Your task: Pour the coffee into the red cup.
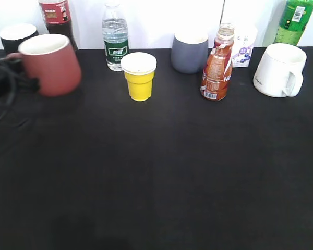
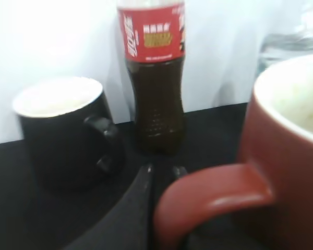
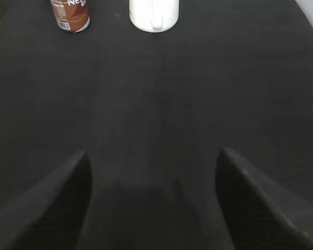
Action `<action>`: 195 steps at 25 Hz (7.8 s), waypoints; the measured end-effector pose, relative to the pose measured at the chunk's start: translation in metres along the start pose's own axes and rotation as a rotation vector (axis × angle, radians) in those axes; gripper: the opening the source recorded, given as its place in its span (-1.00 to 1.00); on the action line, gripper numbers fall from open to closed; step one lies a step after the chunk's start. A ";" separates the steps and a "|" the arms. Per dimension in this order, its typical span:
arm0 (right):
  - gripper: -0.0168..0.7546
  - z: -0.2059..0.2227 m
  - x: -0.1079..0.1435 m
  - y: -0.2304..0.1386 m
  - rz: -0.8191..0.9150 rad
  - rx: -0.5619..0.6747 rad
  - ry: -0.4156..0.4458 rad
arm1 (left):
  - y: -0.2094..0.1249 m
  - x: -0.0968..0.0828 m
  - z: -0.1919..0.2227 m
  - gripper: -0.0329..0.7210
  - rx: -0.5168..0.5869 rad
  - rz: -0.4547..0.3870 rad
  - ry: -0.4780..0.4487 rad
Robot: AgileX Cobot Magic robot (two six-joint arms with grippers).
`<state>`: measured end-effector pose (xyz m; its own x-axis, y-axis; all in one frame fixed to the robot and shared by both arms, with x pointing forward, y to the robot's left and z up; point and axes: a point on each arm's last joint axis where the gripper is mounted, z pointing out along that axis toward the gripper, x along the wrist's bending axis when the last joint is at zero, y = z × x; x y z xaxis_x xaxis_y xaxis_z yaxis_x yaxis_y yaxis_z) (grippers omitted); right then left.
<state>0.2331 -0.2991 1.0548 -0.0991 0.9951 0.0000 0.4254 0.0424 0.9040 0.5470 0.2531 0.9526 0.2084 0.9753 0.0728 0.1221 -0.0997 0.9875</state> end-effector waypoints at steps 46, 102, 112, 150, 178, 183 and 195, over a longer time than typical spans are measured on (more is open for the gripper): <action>0.77 0.321 0.097 0.008 -0.001 -0.205 0.123 | 0.015 -0.030 -0.092 -0.75 -0.077 0.129 -0.192; 0.41 0.293 0.222 0.076 -0.648 -0.481 0.630 | -0.003 -0.066 -0.088 -0.72 -0.049 0.114 -0.446; 0.41 0.294 0.221 0.075 -1.142 -0.638 0.496 | -0.007 -0.068 -0.089 -0.69 -0.023 0.182 -0.471; 0.41 0.294 0.217 0.085 -1.502 -0.803 0.259 | 0.005 -0.073 -0.092 -0.67 -0.160 0.169 -0.521; 0.41 0.293 0.217 0.086 -1.575 -0.839 0.211 | 0.006 -0.073 -0.093 -0.65 -0.176 0.166 -0.525; 0.41 0.293 0.217 0.087 -1.577 -0.843 0.208 | 0.006 -0.073 -0.093 -0.65 -0.176 0.166 -0.525; 0.41 0.293 0.217 0.087 -1.577 -0.846 0.205 | 0.006 -0.073 -0.093 -0.65 -0.175 0.167 -0.526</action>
<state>0.5123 -0.0530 1.0081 -0.0398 0.0392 -0.9984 -0.6898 0.7218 0.0558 0.4427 0.1994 0.9665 0.6706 0.7160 0.1943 -0.1067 -0.1660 0.9803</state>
